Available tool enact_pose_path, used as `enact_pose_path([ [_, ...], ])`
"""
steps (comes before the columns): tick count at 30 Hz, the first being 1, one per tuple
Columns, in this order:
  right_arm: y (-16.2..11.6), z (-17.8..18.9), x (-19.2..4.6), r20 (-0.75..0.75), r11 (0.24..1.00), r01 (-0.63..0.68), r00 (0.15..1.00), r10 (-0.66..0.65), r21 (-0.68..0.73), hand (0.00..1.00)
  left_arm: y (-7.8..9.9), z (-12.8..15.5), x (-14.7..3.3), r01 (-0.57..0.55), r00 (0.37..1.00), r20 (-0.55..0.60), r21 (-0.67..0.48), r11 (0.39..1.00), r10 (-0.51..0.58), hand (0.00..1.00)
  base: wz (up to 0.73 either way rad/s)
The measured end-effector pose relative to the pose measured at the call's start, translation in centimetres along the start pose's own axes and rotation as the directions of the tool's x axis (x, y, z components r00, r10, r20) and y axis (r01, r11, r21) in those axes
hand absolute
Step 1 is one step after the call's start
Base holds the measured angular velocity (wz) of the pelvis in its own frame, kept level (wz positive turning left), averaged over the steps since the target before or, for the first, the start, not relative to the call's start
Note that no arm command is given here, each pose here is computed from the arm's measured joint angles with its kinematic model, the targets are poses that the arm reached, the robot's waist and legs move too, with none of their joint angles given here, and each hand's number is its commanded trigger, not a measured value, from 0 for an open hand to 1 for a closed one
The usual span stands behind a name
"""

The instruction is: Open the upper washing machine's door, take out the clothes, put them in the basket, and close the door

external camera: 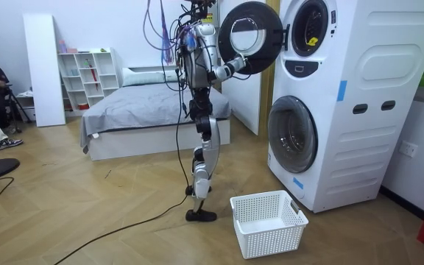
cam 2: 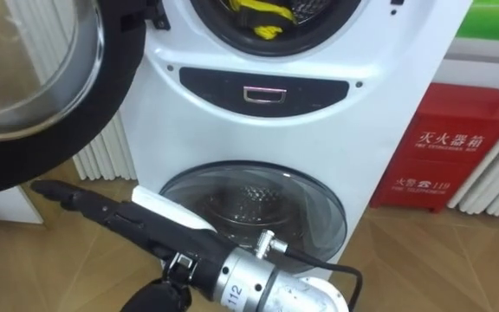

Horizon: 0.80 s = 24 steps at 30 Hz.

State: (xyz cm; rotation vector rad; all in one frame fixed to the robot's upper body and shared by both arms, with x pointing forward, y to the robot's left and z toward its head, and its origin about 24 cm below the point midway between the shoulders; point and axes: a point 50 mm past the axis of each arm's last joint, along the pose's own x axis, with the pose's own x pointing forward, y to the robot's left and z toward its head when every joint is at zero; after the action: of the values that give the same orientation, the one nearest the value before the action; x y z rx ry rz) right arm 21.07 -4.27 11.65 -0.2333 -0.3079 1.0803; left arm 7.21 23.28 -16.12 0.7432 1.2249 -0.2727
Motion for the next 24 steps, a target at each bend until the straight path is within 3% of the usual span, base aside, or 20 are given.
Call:
enact_pose_path([
  [8, -0.1, -0.2, -0.2, -0.006, 0.999, 0.033, 0.999, -0.033, 0.011, 0.00, 0.0, 0.0, 0.0, -0.004, 1.000, -0.001, -0.003, 1.000, 0.004, 0.00, 0.05],
  [13, -1.8, -0.8, -1.6, -0.062, 0.979, 0.200, 0.977, -0.203, -0.045, 0.00, -0.5, -1.1, -0.3, -0.011, 0.999, -0.030, -0.054, 0.998, 0.009, 0.00, 0.06],
  [19, -5.9, -1.0, -5.2, -0.097, 0.832, 0.514, 0.836, -0.540, -0.208, 0.00, -2.0, -2.5, -0.7, 0.015, 0.996, -0.083, -0.089, 0.996, -0.023, 0.00, 0.01],
  [24, -8.0, -0.3, -7.1, -0.048, 0.695, 0.664, 0.712, -0.700, -0.277, 0.00, -2.4, -3.2, -0.9, 0.017, 0.993, -0.110, -0.123, 0.992, -0.031, 0.00, 0.01],
])
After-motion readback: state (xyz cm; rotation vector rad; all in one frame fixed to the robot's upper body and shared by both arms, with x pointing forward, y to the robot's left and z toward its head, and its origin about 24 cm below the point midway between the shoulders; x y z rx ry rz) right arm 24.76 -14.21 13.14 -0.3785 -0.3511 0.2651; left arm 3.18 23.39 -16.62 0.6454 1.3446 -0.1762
